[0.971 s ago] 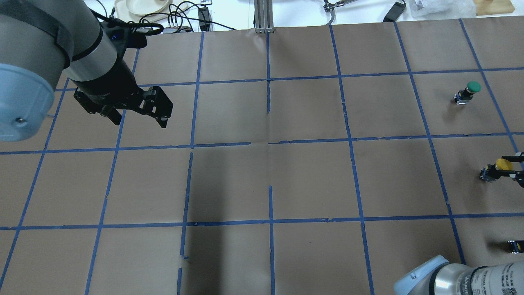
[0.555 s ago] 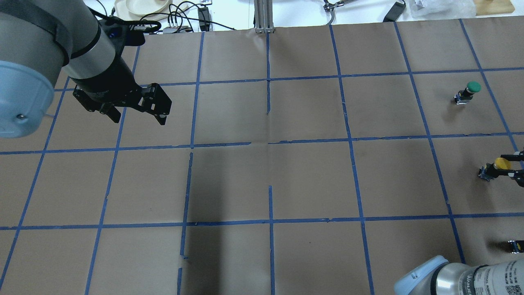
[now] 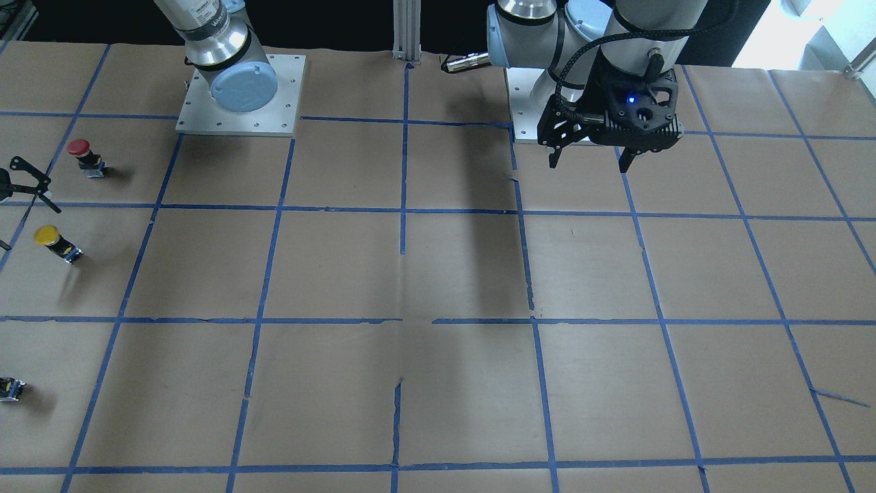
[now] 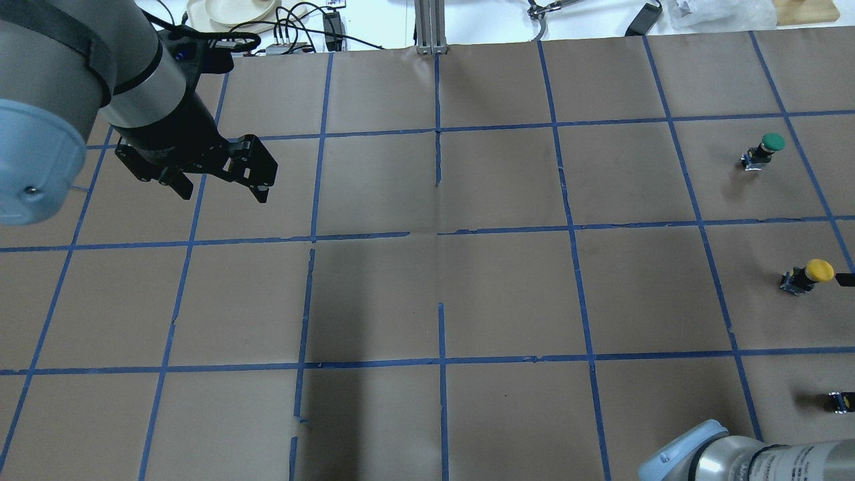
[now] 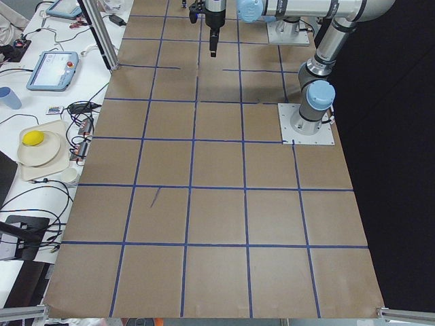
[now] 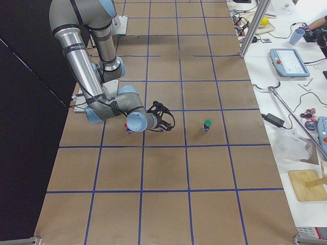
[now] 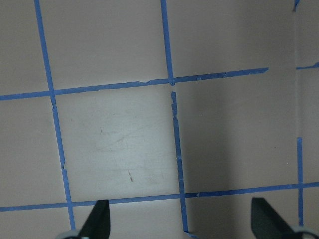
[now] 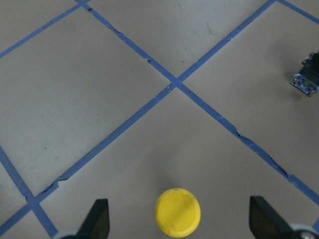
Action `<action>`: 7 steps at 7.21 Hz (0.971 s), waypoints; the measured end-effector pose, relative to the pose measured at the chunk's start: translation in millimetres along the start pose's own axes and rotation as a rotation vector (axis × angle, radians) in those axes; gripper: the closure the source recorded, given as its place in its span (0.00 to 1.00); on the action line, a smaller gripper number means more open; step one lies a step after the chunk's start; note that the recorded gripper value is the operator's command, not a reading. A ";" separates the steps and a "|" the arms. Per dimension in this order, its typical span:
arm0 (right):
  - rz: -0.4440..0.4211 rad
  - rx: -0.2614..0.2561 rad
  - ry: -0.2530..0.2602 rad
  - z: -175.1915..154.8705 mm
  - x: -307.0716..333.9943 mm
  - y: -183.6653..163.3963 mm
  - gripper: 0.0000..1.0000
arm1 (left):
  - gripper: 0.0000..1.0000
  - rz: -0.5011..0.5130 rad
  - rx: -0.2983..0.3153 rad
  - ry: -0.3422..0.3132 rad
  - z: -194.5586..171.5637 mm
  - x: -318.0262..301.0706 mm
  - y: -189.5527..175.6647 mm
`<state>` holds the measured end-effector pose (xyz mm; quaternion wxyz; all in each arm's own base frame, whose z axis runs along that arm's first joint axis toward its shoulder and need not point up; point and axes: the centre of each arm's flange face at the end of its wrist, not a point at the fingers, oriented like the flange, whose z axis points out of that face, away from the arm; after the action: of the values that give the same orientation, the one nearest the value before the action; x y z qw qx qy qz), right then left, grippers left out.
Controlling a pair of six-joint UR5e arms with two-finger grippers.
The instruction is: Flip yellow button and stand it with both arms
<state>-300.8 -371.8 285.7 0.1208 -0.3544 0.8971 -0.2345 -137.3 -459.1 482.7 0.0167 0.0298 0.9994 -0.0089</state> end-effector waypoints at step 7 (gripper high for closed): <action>0.690 -0.203 0.168 -73.4 -167.4 -209.9 0.00 | 0.00 -0.032 0.004 0.002 -6.0 1.7 -1.7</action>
<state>-86.9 -365.4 463.7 0.0828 -0.0206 0.9893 -0.1182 -139.3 -460.6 488.7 0.0154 0.0137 0.9997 -0.0110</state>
